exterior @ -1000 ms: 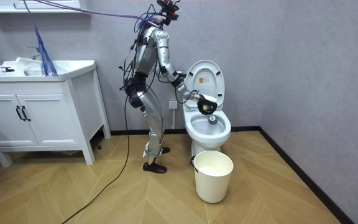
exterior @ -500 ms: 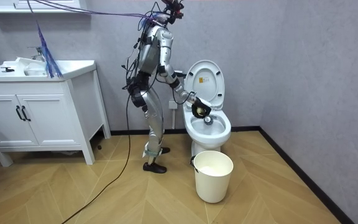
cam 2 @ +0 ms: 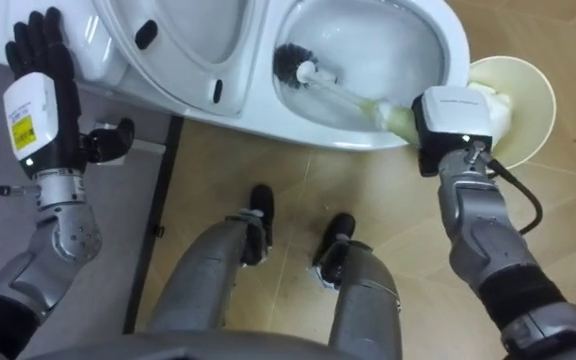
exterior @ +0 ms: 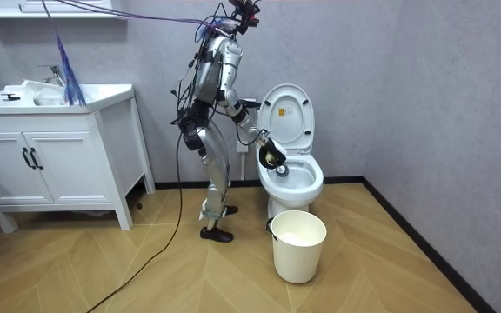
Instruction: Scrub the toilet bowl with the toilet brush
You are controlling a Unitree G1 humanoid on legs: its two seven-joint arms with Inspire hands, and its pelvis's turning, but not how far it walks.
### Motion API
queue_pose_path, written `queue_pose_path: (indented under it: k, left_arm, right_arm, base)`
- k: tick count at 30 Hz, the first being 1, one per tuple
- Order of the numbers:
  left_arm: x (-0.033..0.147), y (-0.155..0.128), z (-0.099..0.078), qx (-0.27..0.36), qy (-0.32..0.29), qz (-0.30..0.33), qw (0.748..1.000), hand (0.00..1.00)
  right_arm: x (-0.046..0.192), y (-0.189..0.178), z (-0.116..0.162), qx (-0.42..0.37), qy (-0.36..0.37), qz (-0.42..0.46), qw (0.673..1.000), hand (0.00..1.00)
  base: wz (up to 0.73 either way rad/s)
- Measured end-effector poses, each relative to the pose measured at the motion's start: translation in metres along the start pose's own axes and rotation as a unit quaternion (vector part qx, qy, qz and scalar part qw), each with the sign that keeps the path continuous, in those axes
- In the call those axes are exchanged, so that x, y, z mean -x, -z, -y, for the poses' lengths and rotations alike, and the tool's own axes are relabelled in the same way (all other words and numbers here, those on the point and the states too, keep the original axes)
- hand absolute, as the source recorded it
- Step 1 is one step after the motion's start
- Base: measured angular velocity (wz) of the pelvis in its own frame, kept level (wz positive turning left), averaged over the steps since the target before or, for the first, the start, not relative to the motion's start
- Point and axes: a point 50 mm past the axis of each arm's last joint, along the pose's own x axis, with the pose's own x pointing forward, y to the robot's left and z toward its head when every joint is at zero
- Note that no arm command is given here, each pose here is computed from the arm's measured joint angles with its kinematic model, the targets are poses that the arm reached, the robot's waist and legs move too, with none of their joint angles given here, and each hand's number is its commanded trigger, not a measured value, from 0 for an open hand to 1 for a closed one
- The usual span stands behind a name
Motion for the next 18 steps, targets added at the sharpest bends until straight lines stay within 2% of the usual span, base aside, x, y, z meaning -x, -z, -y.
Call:
queue_pose_path:
  k: [2, 5, 7, 10, 14, 18]
  left_arm:
    - [0.000, -0.001, 0.001, 0.001, 0.003, 0.002, 1.000, 0.00]
    - [0.001, -0.003, 0.004, 0.000, 0.009, 0.006, 1.000, 0.00]
    - [0.002, -0.004, 0.004, -0.004, 0.011, 0.009, 1.000, 0.00]
    - [0.002, -0.005, 0.005, -0.005, 0.013, 0.010, 1.000, 0.00]
    - [0.000, -0.006, 0.005, -0.008, 0.006, 0.014, 1.000, 0.00]
    - [-0.003, -0.008, 0.003, -0.014, 0.000, 0.023, 1.000, 0.00]
  right_arm:
    - [-0.004, 0.009, -0.008, -0.001, -0.027, -0.021, 0.999, 1.00]
    - [-0.007, 0.023, -0.023, -0.083, -0.055, -0.071, 0.993, 1.00]
    - [-0.006, 0.030, -0.031, -0.167, -0.068, -0.092, 0.979, 1.00]
    - [-0.008, 0.037, -0.039, -0.282, -0.076, -0.142, 0.946, 1.00]
    - [-0.016, 0.054, -0.027, -0.412, -0.021, -0.208, 0.887, 1.00]
    - [-0.015, 0.062, -0.029, -0.456, -0.014, -0.241, 0.856, 1.00]
  base:
    - [0.03]
    - [0.15]
    - [0.20]
    - [0.17]
    - [0.06]
    - [0.08]
